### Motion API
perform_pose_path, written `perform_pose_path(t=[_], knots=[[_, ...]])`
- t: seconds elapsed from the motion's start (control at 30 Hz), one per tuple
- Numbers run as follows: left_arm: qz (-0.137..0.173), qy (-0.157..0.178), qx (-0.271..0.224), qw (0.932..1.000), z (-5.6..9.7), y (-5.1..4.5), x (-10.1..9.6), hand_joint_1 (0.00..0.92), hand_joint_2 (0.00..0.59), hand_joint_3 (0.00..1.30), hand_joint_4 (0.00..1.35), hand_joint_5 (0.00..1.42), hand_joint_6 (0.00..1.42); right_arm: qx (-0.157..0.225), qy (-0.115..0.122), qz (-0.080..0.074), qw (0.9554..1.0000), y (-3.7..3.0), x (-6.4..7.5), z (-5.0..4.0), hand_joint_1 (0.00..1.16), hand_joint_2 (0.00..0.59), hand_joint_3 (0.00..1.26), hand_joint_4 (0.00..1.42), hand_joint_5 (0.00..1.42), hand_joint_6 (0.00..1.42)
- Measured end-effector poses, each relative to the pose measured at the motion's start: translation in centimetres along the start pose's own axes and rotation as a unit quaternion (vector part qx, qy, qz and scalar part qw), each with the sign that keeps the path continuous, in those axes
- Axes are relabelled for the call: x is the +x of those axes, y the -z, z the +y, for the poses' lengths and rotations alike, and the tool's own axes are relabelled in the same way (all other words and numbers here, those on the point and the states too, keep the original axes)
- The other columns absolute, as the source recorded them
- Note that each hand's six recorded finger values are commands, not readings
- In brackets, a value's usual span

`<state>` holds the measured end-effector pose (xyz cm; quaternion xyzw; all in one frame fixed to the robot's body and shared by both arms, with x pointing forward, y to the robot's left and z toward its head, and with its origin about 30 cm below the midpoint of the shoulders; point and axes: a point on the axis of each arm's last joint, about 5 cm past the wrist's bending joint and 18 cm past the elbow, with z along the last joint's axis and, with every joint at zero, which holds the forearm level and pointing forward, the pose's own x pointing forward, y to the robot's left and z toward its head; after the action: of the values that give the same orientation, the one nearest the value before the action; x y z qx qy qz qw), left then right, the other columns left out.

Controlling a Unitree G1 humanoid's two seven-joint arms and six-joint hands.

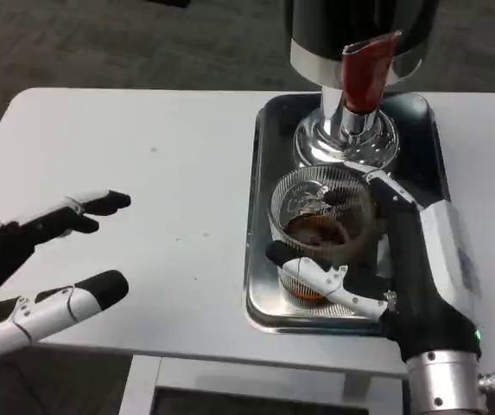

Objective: Grasp the cup under the faucet to collect the drink, then remove the cup.

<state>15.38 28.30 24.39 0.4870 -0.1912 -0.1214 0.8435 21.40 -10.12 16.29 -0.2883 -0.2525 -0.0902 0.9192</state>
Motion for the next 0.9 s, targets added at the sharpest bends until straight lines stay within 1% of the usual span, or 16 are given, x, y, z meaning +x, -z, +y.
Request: perform_pose_path(t=[0.1, 0.27, 0.3, 0.33, 0.43, 0.57, 0.7, 0.8, 0.9], knots=[[-0.003, -0.001, 0.000, 1.0000, 0.0, -0.04, 0.1, 0.000, 0.105, 0.20, 0.17, 0.22, 0.23, 0.000, 0.005, 0.002, 1.0000, 0.10, 0.0, -0.20, 0.87, 0.172, 0.77, 1.01, 1.26, 1.42], [-0.011, -0.002, 0.001, 0.9999, 0.1, -0.16, 0.4, 0.000, 0.105, 0.20, 0.17, 0.22, 0.23, -0.002, 0.010, 0.007, 0.9999, 0.28, -0.4, -1.04, 0.89, 0.165, 0.86, 1.08, 1.31, 1.42], [-0.015, -0.001, 0.000, 0.9999, 0.0, -0.23, 0.6, 0.000, 0.105, 0.20, 0.17, 0.22, 0.23, -0.004, 0.010, 0.009, 0.9999, 0.36, -0.6, -1.39, 0.89, 0.162, 0.87, 1.09, 1.32, 1.42], [-0.018, 0.001, -0.001, 0.9998, -0.1, -0.26, 0.7, 0.000, 0.105, 0.20, 0.17, 0.22, 0.23, -0.004, 0.010, 0.010, 0.9999, 0.40, -0.6, -1.55, 0.89, 0.160, 0.88, 1.10, 1.34, 1.42], [-0.022, 0.007, -0.003, 0.9997, -0.3, -0.32, 1.0, 0.000, 0.105, 0.20, 0.17, 0.22, 0.23, -0.010, 0.008, 0.013, 0.9998, 0.68, -1.0, -2.59, 0.90, 0.151, 0.91, 1.13, 1.35, 1.42], [-0.031, 0.014, -0.007, 0.9994, -0.6, -0.46, 1.4, 0.000, 0.105, 0.20, 0.17, 0.22, 0.23, -0.008, 0.010, 0.021, 0.9997, 0.88, -1.4, -3.59, 0.90, 0.149, 0.94, 1.16, 1.38, 1.42], [-0.039, 0.016, -0.004, 0.9991, -0.6, -0.65, 1.8, 0.000, 0.105, 0.20, 0.17, 0.22, 0.23, -0.004, 0.008, 0.029, 0.9995, 0.99, -1.8, -4.57, 0.90, 0.148, 0.96, 1.17, 1.38, 1.42], [-0.044, 0.020, -0.005, 0.9988, -0.8, -0.77, 1.9, 0.000, 0.108, 0.20, 0.17, 0.22, 0.23, -0.007, 0.006, 0.030, 0.9995, 0.97, -2.2, -5.19, 0.91, 0.153, 0.97, 1.18, 1.39, 1.42], [-0.052, 0.025, -0.005, 0.9983, -1.0, -1.03, 2.1, 0.000, 0.109, 0.20, 0.17, 0.22, 0.22, -0.009, 0.004, 0.031, 0.9995, 0.97, -2.5, -5.86, 0.91, 0.144, 0.99, 1.19, 1.40, 1.42]])
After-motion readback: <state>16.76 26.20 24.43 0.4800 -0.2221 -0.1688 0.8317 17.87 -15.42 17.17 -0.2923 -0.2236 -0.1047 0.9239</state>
